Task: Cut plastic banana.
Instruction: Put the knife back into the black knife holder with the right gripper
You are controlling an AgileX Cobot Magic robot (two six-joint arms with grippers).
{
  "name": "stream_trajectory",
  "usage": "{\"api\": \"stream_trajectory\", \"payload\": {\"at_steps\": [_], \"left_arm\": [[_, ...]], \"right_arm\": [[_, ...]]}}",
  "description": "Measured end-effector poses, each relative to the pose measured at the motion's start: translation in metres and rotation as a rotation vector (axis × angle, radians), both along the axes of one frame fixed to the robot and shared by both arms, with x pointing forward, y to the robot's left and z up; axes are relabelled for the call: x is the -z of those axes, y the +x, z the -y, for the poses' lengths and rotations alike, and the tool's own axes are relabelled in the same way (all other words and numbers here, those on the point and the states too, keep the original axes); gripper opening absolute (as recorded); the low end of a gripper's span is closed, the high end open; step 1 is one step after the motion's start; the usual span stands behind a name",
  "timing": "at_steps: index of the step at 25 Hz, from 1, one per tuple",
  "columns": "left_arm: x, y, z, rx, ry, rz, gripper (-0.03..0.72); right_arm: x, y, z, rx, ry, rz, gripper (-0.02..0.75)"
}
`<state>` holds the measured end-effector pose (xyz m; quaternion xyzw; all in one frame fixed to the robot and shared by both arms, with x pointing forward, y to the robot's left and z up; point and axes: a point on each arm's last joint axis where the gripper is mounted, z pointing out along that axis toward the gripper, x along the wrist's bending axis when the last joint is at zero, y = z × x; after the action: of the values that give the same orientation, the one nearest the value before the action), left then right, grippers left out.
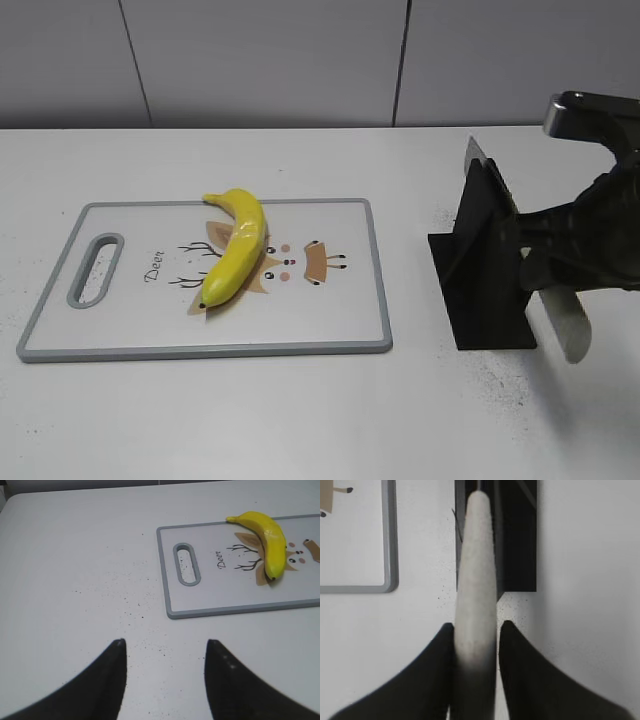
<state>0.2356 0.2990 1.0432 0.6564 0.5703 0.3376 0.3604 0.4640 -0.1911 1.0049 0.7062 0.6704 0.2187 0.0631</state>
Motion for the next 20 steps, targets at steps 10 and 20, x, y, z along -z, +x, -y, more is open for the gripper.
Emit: {"api": "stream_trajectory", "payload": {"at_steps": [10,20], "left_arm": [[0.0,0.0,0.0,0.0,0.0,0.0,0.485],[0.0,0.0,0.0,0.0,0.0,0.0,0.608]], "right_arm": [[-0.015,0.009,-0.004,-0.053,0.001,0.069,0.552],[-0.101,-0.004,0.002,-0.331,-0.07,0.428,0.56]]}}
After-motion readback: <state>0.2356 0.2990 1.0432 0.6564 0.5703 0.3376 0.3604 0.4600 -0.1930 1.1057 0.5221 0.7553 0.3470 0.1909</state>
